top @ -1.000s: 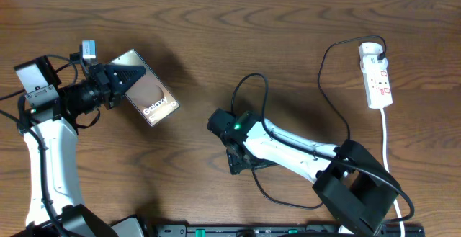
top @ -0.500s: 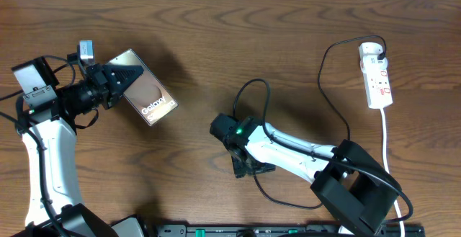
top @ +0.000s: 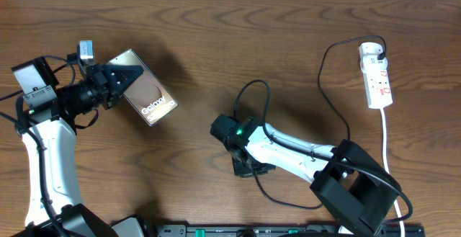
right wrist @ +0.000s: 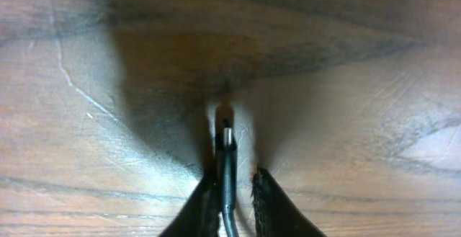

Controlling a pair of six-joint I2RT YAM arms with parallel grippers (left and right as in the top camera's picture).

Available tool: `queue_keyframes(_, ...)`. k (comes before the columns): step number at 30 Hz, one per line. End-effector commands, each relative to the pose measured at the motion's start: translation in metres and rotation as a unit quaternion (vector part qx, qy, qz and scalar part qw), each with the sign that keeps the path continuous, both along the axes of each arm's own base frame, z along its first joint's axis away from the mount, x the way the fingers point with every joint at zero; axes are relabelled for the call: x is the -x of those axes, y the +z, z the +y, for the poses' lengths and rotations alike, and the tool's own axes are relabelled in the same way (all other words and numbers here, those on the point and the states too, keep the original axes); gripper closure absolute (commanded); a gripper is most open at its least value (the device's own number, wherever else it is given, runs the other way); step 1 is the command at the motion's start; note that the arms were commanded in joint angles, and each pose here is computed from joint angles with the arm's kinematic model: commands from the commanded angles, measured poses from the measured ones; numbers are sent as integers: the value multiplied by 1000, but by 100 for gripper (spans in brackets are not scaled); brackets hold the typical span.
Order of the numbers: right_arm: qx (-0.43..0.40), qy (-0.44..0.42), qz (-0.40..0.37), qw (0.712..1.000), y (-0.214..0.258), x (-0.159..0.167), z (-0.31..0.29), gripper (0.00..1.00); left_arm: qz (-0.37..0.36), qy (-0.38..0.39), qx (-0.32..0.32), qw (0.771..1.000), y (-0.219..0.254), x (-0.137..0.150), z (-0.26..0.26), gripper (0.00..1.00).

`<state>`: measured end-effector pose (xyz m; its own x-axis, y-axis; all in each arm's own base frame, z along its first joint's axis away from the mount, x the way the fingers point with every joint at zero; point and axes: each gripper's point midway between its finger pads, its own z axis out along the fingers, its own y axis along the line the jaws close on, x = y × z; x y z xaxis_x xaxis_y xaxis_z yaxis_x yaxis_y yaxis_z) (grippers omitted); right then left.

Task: Plug charger to phone and switch on socket
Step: 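Lower the right gripper over the cable's connector end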

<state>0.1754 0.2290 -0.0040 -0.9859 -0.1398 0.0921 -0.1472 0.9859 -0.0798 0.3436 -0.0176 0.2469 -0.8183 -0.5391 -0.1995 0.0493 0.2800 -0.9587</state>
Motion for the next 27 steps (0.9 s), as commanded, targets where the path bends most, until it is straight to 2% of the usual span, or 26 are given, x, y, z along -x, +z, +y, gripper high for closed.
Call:
queue_keyframes(1, 11, 0, -1, 1000, -3, 2, -5, 98, -20, -10, 4, 1000, 9, 2, -1, 92)
queue_keyframes(13, 4, -4, 2, 1000, -3, 1, -4, 99, -20, -11, 4, 1000, 9, 2, -1, 93)
queue_keyframes(27, -3, -18, 37, 999, -9, 17, -5, 99, -18, -11, 5, 1000, 9, 2, -1, 93)
